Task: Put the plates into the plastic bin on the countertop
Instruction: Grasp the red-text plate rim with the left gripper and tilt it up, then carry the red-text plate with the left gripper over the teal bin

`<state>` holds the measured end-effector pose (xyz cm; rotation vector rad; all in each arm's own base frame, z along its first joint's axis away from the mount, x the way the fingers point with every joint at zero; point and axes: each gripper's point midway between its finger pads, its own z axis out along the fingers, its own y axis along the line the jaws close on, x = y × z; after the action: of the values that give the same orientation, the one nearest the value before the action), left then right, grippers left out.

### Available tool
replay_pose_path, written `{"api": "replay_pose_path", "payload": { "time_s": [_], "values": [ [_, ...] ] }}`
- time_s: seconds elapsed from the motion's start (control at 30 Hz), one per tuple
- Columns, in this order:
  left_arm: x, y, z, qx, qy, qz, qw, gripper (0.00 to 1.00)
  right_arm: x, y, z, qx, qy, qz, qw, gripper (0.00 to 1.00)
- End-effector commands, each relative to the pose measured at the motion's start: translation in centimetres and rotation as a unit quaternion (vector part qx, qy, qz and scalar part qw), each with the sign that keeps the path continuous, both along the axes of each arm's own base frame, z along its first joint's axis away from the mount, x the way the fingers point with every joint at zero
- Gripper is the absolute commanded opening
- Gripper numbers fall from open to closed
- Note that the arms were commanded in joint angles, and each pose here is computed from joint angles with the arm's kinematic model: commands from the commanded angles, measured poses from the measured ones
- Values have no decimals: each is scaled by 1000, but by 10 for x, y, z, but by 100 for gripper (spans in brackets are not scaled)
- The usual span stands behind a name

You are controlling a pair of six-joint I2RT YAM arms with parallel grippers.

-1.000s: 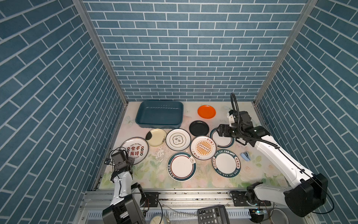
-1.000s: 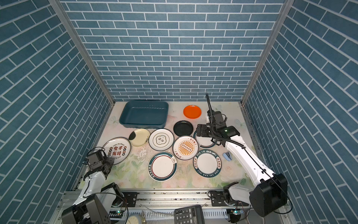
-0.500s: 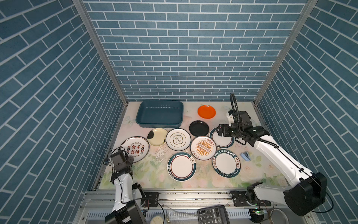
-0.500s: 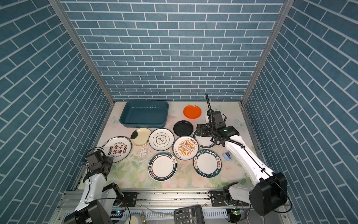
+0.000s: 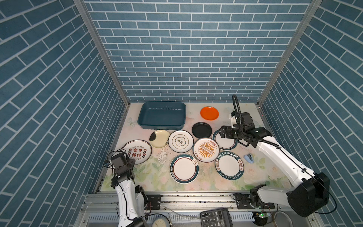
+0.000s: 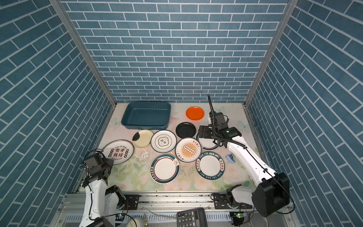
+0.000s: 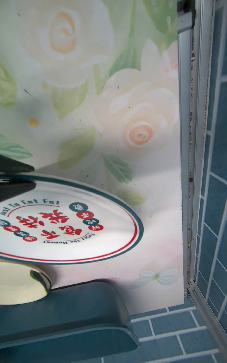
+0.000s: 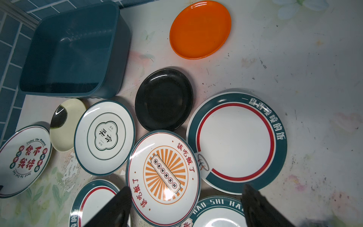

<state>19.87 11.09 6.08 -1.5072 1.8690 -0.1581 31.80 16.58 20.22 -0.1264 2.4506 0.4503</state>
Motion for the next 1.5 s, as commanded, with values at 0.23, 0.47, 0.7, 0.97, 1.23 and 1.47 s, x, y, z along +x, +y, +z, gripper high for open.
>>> {"api": "replay_pose_path", "payload": {
  "time_s": [0.23, 0.47, 0.7, 0.97, 1.23, 1.47],
  "values": [
    [-11, -8, 24, -3, 13, -10, 1000, 0, -3, 2, -1, 9, -6, 2, 1000, 88],
    [-16, 0, 53, 33, 7, 0, 999, 0, -6, 9, 2, 44, -29, 13, 999, 90],
    [-7, -3, 84, 36, -13, -20, 999, 0, -14, 8, 1, 56, -39, 15, 998, 90],
    [3, -7, 130, 40, -61, -35, 997, 0, -18, -2, -7, 48, -52, 3, 998, 91],
    [33, -21, 180, 10, -116, -86, 989, 0, -24, -2, -11, 64, -54, 1, 996, 91],
    [62, -38, 212, 45, -131, -125, 982, 0, -28, -6, -21, 61, -49, -10, 997, 91]
  ]
}}
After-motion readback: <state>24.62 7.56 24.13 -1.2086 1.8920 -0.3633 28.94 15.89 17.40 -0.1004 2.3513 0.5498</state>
